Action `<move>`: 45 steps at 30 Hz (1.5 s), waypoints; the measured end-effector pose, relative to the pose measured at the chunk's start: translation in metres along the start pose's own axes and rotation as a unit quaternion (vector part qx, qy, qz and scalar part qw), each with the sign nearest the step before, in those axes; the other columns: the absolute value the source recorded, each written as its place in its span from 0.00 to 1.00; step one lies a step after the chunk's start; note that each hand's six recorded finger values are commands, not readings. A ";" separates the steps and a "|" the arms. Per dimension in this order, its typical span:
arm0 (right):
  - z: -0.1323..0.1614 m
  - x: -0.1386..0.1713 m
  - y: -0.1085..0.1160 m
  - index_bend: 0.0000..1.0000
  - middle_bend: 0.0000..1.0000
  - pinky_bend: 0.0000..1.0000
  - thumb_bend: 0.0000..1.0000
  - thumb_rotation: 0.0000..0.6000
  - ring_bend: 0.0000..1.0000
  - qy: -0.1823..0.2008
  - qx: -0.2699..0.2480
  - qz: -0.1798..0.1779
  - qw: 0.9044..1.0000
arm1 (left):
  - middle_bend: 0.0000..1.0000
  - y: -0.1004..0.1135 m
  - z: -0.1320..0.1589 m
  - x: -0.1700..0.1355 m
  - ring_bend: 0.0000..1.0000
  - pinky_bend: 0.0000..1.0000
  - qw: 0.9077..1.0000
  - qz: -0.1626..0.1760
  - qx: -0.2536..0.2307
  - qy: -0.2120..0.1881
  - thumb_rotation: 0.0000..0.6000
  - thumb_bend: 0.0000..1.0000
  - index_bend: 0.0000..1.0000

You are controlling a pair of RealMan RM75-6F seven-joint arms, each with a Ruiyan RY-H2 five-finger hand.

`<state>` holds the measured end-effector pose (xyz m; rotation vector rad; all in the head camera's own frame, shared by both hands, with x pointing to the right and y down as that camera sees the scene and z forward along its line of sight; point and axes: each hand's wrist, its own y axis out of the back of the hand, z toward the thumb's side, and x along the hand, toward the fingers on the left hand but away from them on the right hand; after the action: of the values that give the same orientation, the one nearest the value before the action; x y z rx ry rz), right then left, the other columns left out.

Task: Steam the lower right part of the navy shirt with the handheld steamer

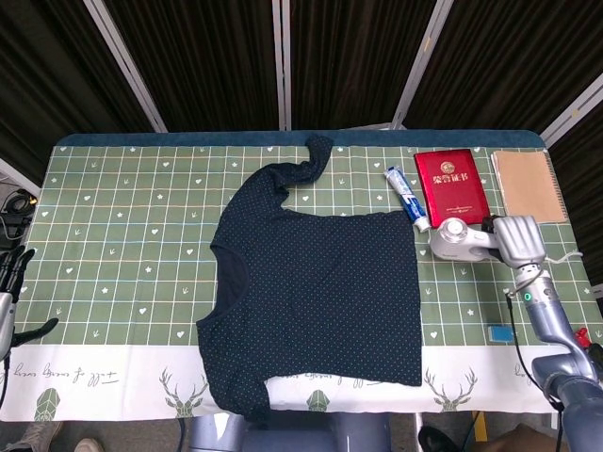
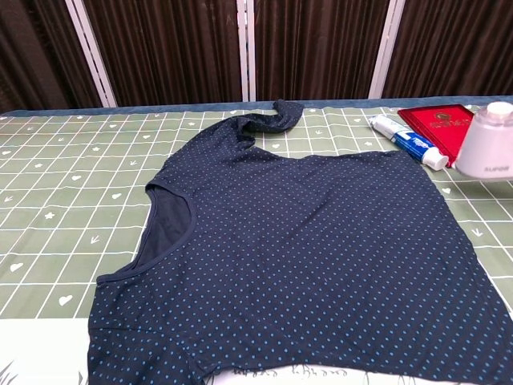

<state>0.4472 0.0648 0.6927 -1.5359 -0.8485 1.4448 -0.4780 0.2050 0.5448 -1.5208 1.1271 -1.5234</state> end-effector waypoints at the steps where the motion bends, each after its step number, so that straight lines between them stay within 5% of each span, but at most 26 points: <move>1: 0.003 0.002 0.008 0.85 0.66 0.94 0.84 1.00 0.67 0.016 -0.010 -0.013 1.000 | 0.00 0.000 0.000 0.000 0.00 0.00 1.000 0.000 -0.001 -0.001 1.00 0.00 0.00; 12: 0.083 0.020 0.048 0.84 0.66 0.94 0.83 1.00 0.68 0.190 -0.069 -0.071 0.977 | 0.00 0.003 0.000 -0.001 0.00 0.00 1.000 -0.001 -0.008 -0.004 1.00 0.00 0.00; 26: 0.223 0.050 0.022 0.84 0.65 0.94 0.83 1.00 0.68 0.393 -0.101 0.024 0.914 | 0.00 -0.001 -0.006 0.002 0.00 0.00 1.000 -0.007 -0.005 0.008 1.00 0.00 0.00; 37: 0.301 0.066 -0.016 0.84 0.65 0.94 0.83 1.00 0.68 0.469 -0.072 0.050 0.879 | 0.00 -0.006 -0.010 0.006 0.00 0.00 1.000 -0.014 0.002 0.017 1.00 0.00 0.00; 45: 0.322 0.062 -0.025 0.84 0.65 0.94 0.83 1.00 0.68 0.488 -0.067 0.052 0.869 | 0.00 -0.007 -0.012 0.007 0.00 0.00 1.000 -0.013 0.004 0.021 1.00 0.00 0.00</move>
<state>0.1359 0.1717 0.6955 -2.1172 -0.2349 0.4944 -0.4896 0.2023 0.5544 -1.5102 1.1287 -1.5823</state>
